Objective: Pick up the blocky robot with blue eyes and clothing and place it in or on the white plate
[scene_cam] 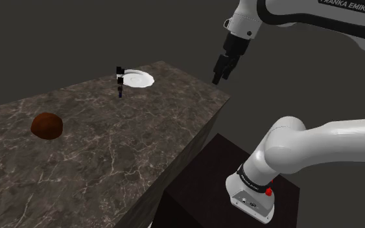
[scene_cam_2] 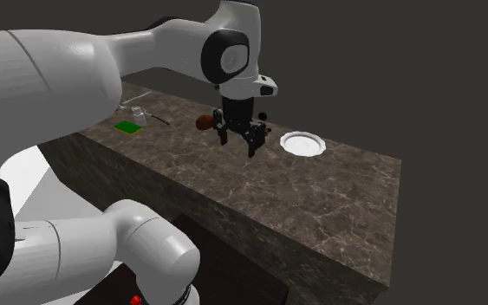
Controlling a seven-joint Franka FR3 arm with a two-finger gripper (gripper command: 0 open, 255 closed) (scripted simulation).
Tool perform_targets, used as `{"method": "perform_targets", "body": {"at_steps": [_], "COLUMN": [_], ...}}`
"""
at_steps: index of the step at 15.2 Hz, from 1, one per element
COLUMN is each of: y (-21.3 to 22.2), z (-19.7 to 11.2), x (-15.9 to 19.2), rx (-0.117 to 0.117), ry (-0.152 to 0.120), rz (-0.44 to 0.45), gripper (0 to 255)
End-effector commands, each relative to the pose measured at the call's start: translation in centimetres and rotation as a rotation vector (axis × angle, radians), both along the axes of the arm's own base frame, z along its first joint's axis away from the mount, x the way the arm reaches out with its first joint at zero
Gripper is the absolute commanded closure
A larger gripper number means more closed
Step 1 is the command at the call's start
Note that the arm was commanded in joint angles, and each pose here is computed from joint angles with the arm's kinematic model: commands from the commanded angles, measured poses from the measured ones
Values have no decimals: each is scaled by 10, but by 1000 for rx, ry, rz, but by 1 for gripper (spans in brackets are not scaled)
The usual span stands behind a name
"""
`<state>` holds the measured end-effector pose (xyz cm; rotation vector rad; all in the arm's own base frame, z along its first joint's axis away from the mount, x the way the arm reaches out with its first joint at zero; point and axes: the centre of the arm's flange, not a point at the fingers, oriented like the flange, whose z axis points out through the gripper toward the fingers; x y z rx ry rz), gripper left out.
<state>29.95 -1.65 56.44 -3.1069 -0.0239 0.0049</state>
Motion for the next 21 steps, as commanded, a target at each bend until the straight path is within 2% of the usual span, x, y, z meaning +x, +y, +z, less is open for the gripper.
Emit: {"method": "perform_targets", "body": {"at_steps": [1,21], "y": [0,133], "z": [0,-89], "x": [0,206], "rx": [0,-48], "ry": [0,-55], "rz": [0,-130], "gripper": [0,0]}}
